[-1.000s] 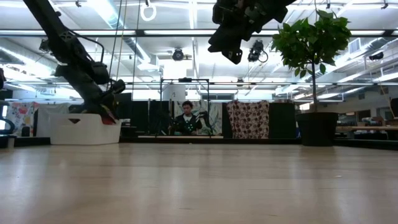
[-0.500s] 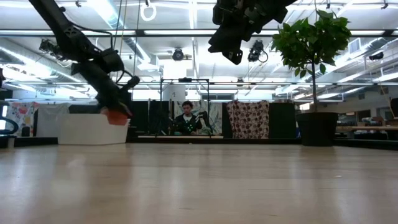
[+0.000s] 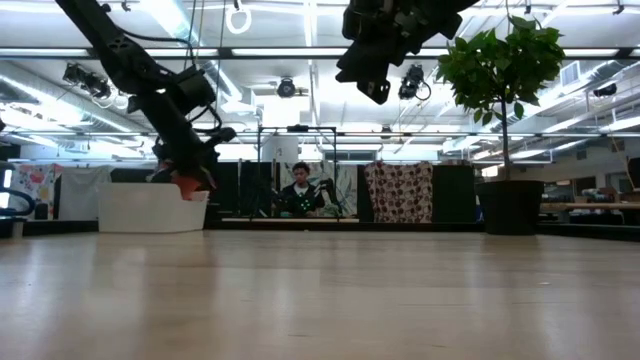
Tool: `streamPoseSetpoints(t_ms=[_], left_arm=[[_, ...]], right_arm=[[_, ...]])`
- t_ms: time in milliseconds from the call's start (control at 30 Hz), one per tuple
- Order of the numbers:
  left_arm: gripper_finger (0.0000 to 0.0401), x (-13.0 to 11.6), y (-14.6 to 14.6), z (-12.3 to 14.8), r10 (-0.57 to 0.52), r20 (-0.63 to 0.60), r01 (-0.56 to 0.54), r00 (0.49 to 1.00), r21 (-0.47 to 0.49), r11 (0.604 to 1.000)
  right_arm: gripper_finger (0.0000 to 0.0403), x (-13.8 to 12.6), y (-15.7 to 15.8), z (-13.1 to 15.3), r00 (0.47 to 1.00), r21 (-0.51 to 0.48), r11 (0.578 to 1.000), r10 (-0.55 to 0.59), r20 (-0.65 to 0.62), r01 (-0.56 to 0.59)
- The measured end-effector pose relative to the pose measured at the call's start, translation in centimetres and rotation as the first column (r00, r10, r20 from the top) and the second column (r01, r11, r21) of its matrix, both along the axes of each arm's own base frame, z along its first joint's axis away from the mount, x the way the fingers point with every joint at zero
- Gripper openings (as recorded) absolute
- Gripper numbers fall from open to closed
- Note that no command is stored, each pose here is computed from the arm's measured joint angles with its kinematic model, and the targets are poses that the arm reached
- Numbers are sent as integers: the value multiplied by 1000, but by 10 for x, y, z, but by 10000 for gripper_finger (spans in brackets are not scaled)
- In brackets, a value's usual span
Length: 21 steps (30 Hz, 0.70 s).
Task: Nest measuring cups in basket
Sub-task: Put the nested measuring cups into the white bin
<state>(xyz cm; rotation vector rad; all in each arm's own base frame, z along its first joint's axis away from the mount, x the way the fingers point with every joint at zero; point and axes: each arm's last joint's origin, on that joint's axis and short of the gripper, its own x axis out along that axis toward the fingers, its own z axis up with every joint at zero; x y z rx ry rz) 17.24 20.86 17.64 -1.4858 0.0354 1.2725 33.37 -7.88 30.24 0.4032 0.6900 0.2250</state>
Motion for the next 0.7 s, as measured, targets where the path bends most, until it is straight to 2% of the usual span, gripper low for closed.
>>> streamPoseSetpoints(t_ms=[167, 333, 533, 700], left_arm=[[47, 11, -10, 1, 126, -33, -124, 991, 56, 991], [47, 15, -15, 1, 199, -73, -191, 977, 110, 975], [47, 12, -15, -9, 155, -156, -146, 975, 68, 987], [47, 11, -7, -16, 141, -140, -136, 980, 43, 990]], right_arm=[[96, 0, -1, 0, 1000, 0, 1000, -2, 0, 2], [96, 0, 0, 0, 1000, 5, 1000, 4, 2, -4], [96, 0, 0, 0, 1000, 13, 1000, 13, 4, -13], [96, 0, 0, 0, 1000, 13, 1000, 13, 4, -13]])
